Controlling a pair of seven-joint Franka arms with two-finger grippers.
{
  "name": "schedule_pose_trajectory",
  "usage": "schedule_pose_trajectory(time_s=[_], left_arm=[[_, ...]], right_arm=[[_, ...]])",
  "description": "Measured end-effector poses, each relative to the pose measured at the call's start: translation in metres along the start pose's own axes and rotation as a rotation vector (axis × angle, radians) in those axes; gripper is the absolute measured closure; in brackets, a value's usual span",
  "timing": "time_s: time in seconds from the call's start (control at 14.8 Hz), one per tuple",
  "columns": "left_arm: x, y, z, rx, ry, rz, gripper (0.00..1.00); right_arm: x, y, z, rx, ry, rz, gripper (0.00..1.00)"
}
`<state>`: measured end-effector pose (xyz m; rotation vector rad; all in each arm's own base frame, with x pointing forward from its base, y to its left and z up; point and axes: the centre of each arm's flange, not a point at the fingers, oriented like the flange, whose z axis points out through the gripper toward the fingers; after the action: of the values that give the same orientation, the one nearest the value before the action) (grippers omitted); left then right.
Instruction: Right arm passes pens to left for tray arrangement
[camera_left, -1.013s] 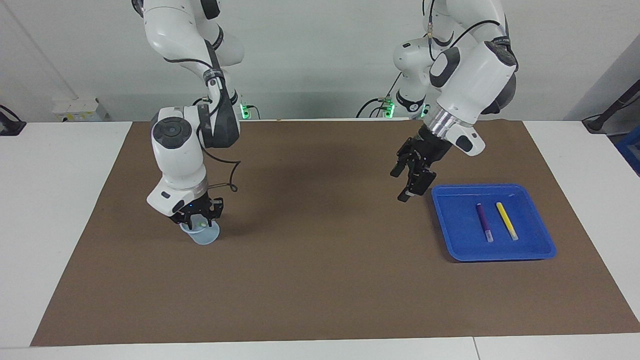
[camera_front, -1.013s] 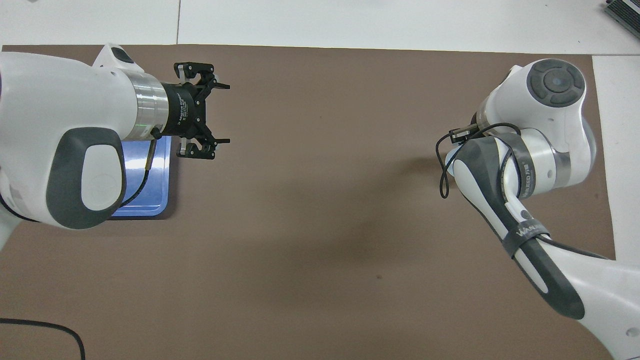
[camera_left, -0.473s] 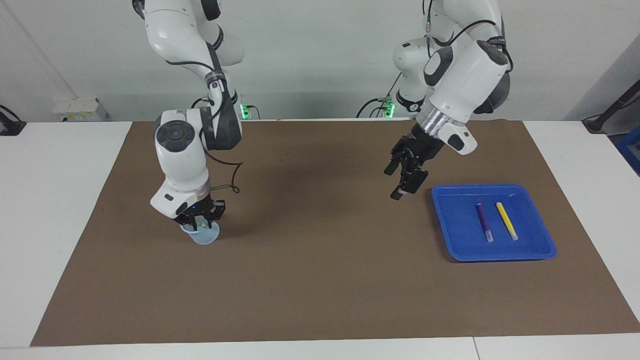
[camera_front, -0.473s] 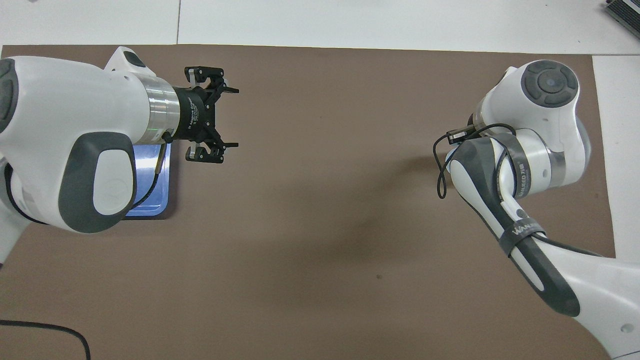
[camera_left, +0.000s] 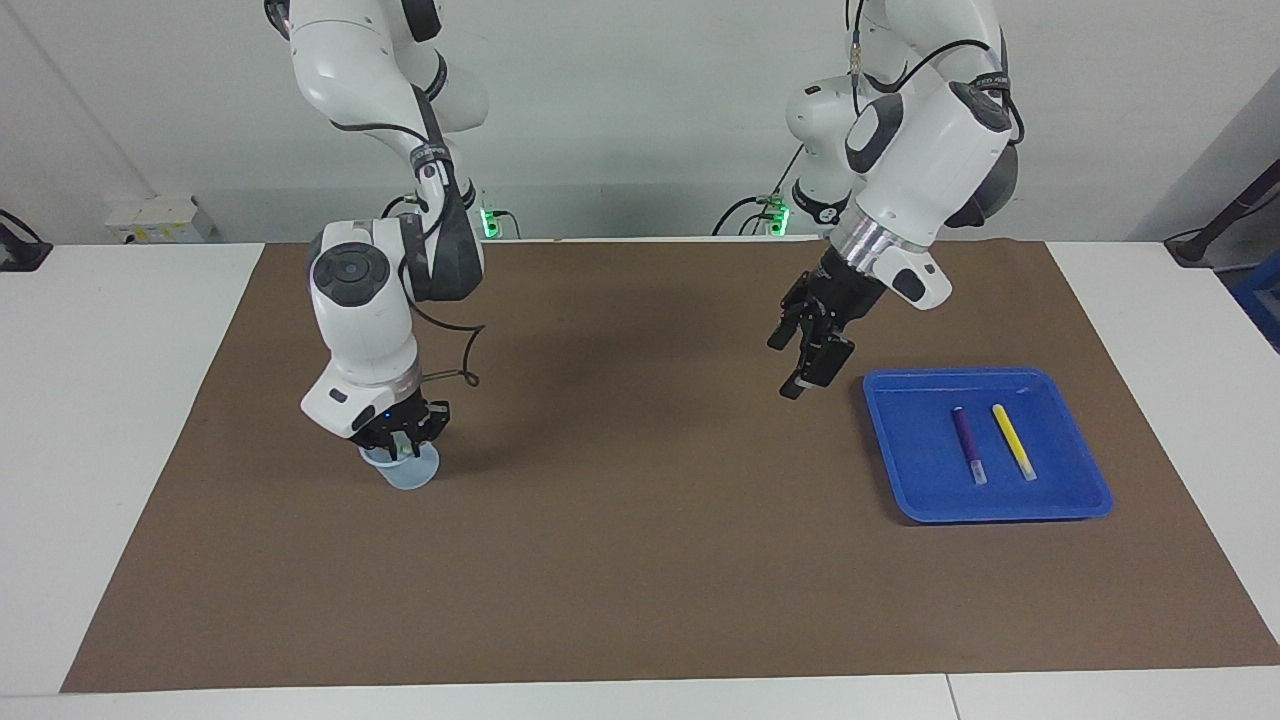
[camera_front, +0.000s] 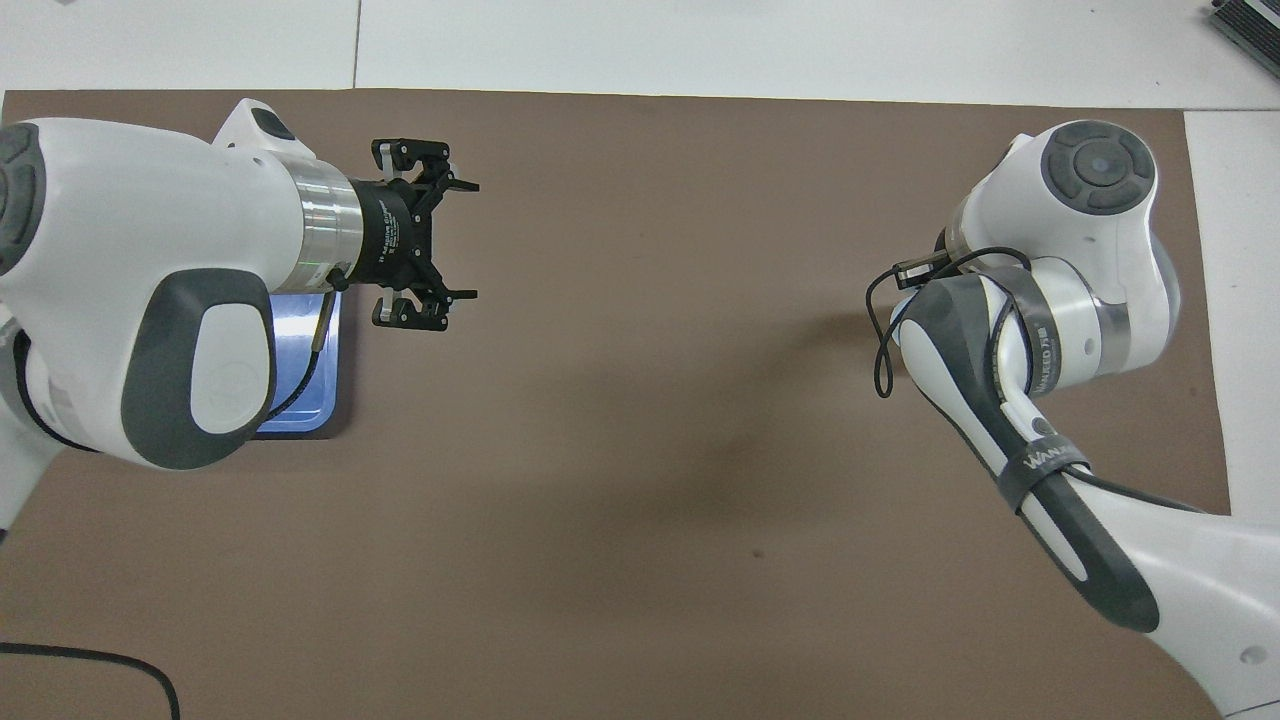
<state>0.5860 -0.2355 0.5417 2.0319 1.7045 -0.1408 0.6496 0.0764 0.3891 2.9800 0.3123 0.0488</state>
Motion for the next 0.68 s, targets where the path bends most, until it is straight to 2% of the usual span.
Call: schedule_pose_trajectory(time_s=[0.34,0.68], left_arm=[[-0.0003,-0.0013,0.001,0.003,0.001,0.001,0.0],[-0.0009,-0.003,0.0016,0.012,0.003,0.002,0.0]], right_arm=[[-0.0002,0.0025,-0.0006,-0.001,-0.003,0.004,0.81],[0.0,0.0076,-0.0015,-0.002,-0.002,0.006,0.81]])
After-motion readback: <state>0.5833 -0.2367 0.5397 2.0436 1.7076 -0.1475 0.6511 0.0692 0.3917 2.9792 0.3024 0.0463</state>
